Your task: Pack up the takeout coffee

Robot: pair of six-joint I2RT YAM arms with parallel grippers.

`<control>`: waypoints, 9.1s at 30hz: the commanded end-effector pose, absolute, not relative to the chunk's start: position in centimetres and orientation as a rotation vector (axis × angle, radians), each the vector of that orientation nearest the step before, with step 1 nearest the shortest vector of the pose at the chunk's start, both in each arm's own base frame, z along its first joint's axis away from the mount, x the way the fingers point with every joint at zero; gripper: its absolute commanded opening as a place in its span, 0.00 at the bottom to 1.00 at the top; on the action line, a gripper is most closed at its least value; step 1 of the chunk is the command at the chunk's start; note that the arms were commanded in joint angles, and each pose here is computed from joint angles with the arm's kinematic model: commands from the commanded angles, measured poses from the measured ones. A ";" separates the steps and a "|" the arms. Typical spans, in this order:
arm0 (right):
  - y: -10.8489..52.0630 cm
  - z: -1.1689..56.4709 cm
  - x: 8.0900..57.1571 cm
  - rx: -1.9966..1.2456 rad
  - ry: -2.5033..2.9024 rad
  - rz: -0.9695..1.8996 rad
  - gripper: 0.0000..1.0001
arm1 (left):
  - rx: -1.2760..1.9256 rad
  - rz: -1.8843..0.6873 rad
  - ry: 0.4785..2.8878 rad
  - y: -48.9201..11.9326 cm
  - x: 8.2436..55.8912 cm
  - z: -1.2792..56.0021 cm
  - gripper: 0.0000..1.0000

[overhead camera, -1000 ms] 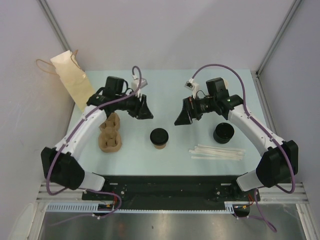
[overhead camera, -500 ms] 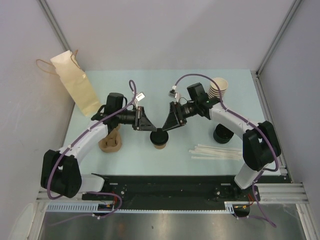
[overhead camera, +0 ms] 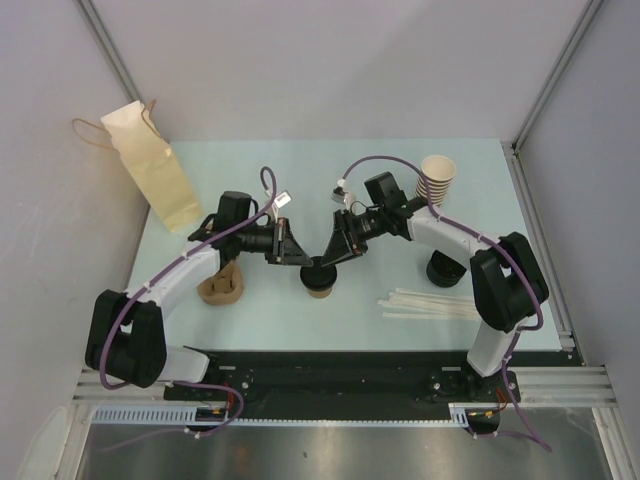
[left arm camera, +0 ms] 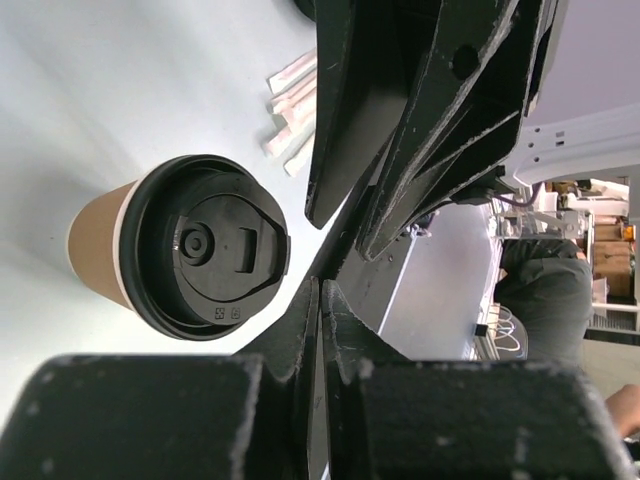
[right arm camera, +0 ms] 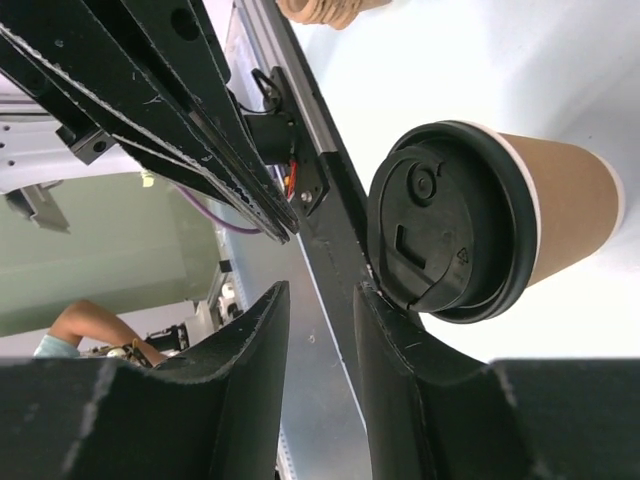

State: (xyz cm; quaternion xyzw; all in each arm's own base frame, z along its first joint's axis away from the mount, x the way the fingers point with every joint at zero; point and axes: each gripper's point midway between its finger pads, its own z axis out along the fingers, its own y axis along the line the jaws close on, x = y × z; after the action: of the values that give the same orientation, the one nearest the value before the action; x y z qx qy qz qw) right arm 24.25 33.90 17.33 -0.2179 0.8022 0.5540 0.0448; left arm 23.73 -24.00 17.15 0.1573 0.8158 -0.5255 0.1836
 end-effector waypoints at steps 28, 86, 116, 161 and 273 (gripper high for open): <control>33.9 12.0 25.8 -0.625 2.573 1.512 0.29 | 0.319 -1.229 2.509 -22.4 26.1 10.5 0.01; 32.4 7.4 26.2 -0.565 2.724 1.397 0.25 | 0.267 -1.108 2.604 -21.2 26.5 7.6 0.00; 30.5 16.2 25.1 -0.770 2.545 1.373 0.76 | 0.191 -1.277 2.462 -19.0 24.6 12.8 0.48; 32.8 12.7 27.6 -0.659 2.579 1.559 0.46 | 0.165 -1.301 2.366 -19.0 24.4 12.6 0.50; 31.7 3.2 28.6 -0.451 2.840 1.164 0.09 | 0.239 -1.370 2.375 -24.1 27.7 10.6 0.18</control>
State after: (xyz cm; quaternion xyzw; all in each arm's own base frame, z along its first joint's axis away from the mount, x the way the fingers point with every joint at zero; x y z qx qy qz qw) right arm 27.75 33.38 9.74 -0.1467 0.8598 0.4891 -0.0038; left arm 26.75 -24.58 11.62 0.0885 0.8339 -0.5136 0.1814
